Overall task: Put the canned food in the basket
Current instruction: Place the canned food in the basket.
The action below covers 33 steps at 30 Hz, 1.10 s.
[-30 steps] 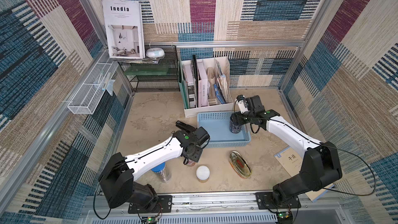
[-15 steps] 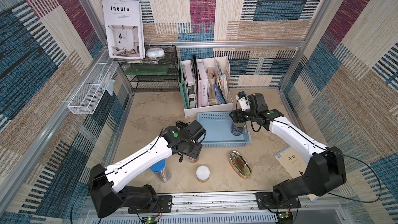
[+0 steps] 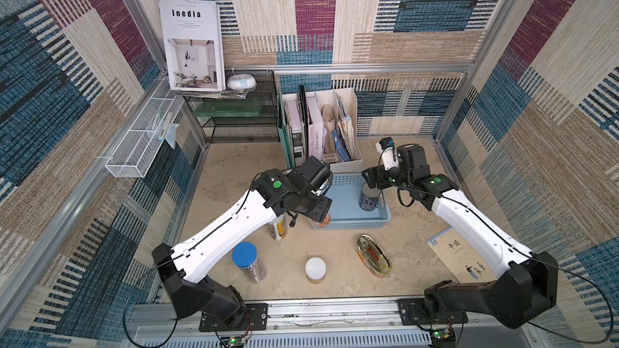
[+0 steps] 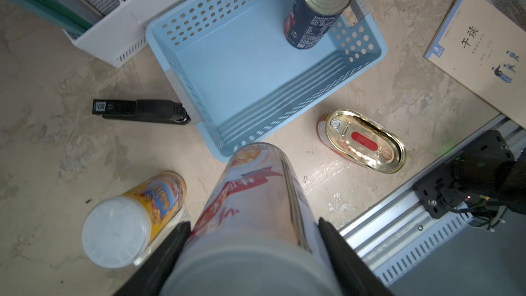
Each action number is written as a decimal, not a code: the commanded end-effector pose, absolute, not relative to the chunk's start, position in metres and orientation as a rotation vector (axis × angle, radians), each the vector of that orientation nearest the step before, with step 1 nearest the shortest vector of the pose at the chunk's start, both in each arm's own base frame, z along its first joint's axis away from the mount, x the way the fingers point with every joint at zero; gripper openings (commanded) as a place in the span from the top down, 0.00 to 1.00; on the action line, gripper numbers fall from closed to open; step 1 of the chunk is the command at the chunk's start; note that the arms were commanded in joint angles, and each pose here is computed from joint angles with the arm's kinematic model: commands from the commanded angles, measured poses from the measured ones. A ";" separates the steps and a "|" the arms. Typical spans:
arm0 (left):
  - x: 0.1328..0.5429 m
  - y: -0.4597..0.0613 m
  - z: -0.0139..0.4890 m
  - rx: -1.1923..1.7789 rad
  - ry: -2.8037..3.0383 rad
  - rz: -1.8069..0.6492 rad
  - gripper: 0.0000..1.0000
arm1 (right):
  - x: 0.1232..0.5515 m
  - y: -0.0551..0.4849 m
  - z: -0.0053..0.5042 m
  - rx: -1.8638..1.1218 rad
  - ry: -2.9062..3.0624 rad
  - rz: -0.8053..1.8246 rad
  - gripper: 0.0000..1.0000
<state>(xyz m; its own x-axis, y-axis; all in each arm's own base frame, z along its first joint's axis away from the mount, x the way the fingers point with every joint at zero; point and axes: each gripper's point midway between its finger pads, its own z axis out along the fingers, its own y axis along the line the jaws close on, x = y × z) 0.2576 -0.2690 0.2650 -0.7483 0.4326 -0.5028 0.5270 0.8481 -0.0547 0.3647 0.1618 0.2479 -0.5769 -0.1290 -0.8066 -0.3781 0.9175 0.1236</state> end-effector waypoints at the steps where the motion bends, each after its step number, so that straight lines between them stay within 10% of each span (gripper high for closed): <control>1: 0.291 -0.286 0.274 0.746 2.451 -0.191 0.57 | 0.352 0.152 0.252 -0.288 2.183 0.357 0.13; 33: 0.434 -0.282 0.140 0.605 2.610 0.035 0.61 | 0.284 0.159 0.160 -0.256 2.437 0.454 0.63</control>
<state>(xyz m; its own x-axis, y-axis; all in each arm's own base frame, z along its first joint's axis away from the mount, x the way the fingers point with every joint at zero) 0.4246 -0.2812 0.1383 -0.8097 0.4374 -0.3913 0.4272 0.8964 0.1181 0.2772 0.1592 0.1616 -0.7845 -0.0902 -0.6135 -0.3073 0.9159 0.2583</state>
